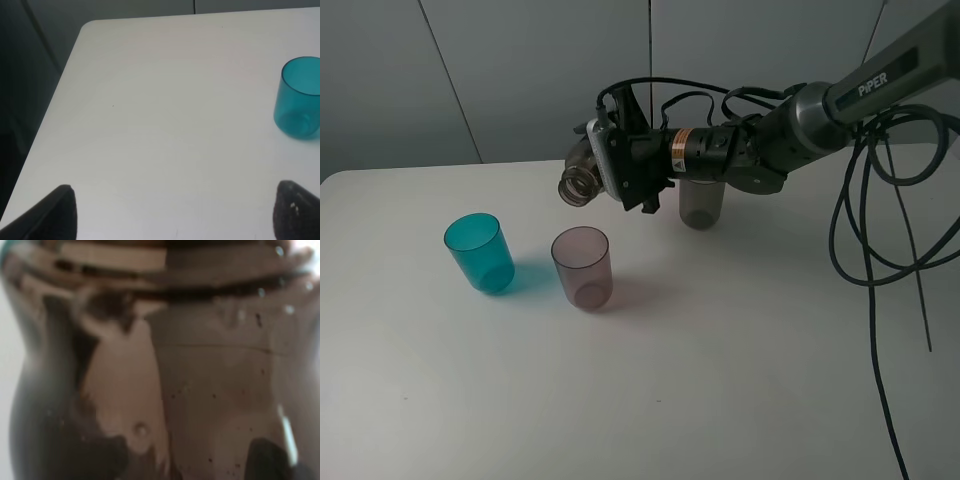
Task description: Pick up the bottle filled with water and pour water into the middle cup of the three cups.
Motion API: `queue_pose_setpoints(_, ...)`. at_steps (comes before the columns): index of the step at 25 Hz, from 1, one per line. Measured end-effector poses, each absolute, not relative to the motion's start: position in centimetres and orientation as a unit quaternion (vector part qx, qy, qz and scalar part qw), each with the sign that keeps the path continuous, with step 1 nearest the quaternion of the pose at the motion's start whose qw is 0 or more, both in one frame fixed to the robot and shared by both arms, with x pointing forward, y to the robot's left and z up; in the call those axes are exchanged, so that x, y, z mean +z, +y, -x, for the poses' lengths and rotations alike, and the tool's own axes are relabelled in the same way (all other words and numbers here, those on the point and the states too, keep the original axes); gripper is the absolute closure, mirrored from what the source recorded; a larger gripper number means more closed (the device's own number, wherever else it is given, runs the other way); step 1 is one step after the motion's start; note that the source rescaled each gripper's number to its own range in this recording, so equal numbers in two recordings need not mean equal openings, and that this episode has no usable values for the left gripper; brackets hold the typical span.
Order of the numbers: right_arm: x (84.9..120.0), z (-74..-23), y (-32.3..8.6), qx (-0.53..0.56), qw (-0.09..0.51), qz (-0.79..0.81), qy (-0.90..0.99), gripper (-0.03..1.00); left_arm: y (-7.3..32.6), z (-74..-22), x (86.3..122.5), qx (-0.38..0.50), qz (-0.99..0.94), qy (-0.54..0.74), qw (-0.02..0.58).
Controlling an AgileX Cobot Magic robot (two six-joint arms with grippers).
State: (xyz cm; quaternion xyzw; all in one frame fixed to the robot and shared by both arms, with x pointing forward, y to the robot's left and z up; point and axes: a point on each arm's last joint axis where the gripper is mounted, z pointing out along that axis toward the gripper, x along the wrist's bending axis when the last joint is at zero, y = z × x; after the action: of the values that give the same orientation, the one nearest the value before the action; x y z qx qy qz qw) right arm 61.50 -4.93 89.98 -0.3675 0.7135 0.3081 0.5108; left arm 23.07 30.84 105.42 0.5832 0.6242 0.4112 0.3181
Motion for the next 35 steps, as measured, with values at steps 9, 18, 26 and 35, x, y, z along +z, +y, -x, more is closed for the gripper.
queue_pose_setpoints(9, 89.98, -61.14, -4.41, 0.298, 0.516, 0.391, 0.701, 0.95, 30.84, -23.07, 105.42, 0.411, -0.583, 0.624, 0.318)
queue_pose_setpoints(18, 89.99, -61.00, -4.21, 0.286, 0.524, 0.412, 0.688, 0.95, 30.84, -23.07, 105.42, 0.411, -0.583, 0.624, 0.318)
queue_pose_setpoints(26, 89.99, -61.00, -4.21, 0.274, 0.531, 0.428, 0.678, 0.95, 30.84, -23.07, 105.42, 0.411, -0.583, 0.624, 0.318)
queue_pose_setpoints(35, 89.99, -61.00, -4.21, 0.262, 0.537, 0.444, 0.668, 0.95, 30.84, -23.07, 105.42, 0.411, -0.583, 0.624, 0.318)
